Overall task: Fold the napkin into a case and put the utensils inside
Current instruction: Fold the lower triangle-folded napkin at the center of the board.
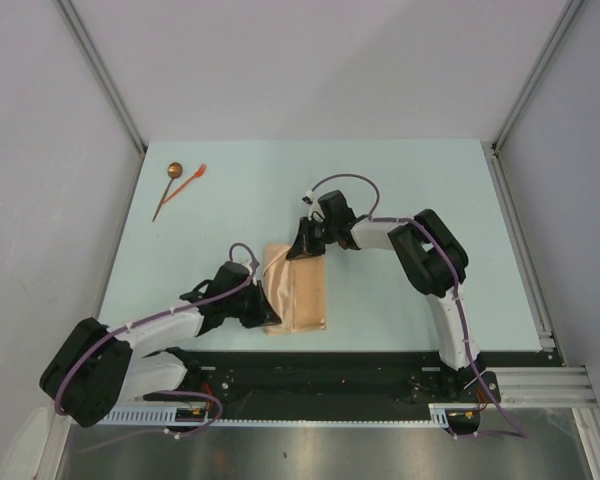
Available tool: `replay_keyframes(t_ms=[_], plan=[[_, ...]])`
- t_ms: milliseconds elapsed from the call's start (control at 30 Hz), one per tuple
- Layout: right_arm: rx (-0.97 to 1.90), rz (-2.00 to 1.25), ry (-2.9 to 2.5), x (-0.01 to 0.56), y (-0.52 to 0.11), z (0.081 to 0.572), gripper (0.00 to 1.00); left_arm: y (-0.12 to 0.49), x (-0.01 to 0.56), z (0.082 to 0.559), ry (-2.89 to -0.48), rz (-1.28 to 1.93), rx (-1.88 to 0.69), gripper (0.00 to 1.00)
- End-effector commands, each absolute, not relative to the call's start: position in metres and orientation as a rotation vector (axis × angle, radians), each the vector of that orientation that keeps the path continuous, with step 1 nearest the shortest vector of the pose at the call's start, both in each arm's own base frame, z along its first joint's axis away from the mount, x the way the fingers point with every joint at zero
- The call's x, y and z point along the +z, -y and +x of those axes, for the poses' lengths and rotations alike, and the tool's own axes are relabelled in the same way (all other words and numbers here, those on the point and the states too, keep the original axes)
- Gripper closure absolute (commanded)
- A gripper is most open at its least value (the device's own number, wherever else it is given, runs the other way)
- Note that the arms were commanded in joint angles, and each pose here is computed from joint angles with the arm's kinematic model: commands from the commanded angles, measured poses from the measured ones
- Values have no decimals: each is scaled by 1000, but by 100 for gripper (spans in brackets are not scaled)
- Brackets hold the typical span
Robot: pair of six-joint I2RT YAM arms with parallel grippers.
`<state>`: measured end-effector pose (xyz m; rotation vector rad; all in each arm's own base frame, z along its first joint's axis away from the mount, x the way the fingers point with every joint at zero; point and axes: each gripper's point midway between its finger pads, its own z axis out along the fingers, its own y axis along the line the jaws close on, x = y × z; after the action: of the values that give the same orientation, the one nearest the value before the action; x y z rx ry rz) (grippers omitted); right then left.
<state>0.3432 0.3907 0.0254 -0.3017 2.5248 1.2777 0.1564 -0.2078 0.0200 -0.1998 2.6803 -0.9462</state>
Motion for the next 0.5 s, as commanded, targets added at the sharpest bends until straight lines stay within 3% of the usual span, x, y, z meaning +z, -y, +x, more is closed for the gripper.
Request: replay_keyframes(t_ms=[0, 167, 300, 467], plan=[[1259, -343, -2453, 30, -392, 368, 100, 217, 57, 183, -2568, -119, -938, 96], [1248, -357, -2447, 29, -389, 372, 100, 199, 95, 234, -2441, -177, -903, 82], [1257, -349, -2451, 36, -388, 369, 100, 186, 108, 283, -2409, -230, -884, 85], [1279, -329, -2457, 61, -382, 355, 90, 200, 108, 326, -2407, -194, -930, 92]])
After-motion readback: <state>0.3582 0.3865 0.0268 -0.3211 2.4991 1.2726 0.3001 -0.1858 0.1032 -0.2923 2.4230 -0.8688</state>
